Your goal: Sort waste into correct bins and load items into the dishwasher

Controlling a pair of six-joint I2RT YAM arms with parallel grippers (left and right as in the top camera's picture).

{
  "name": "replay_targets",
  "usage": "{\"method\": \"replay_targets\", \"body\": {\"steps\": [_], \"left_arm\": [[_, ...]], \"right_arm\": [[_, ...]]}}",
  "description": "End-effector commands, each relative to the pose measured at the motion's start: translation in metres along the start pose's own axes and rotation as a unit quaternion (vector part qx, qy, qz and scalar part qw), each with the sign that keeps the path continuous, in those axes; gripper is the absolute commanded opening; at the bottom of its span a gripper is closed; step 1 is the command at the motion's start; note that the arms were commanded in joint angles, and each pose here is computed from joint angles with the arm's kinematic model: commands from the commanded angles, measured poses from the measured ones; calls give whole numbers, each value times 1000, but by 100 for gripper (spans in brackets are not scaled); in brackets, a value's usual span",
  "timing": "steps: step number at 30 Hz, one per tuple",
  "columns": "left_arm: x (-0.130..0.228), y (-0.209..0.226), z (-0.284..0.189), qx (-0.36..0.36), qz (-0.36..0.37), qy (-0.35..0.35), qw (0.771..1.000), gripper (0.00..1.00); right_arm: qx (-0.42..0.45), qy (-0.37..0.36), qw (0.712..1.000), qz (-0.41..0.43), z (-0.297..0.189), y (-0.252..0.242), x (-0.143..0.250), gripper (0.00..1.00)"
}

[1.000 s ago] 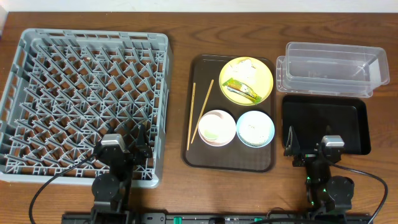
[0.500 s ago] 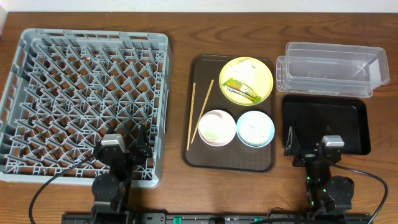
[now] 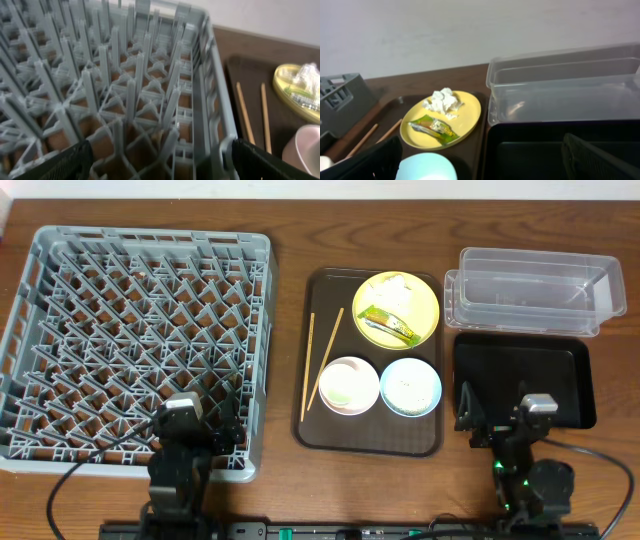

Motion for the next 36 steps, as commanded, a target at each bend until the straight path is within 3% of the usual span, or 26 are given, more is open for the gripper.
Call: {"method": "replay_targets", "body": {"steps": [1,9,19,25,31,36], "left_arm": [[-29,-9,-9,-7,-4,4,1000,90],[-54,-19,-4,-52,17,131,990,90],[-60,-21,-4,-110,27,289,951,90],[-51,-18,0,-119,28,314,941,91],[-52,-18,0,-118,28,312,942,91],[-52,-18,0,-118,28,312,942,91]], "right_arm": [[-10,3,1000,3,0,6,-29,99],[-69,128,988,-50,33,24,-59,99],[-138,330,932,-56,83,40,-76,99],[-200,304,931,-19,111,61,-87,99],[-241,251,936,-46,142,89,-94,99],[-208,273,935,-90,176,110,-57,86]]}}
Point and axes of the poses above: each gripper's point midway between its finger pads, its own z axis out along the fingers, its own y axis along the line the jaws close on, x = y × z, the point moved 2 cm from there along -z, back along the fingers, and after that the axes turned 7 degrees about -z, right-handed, at the moved point
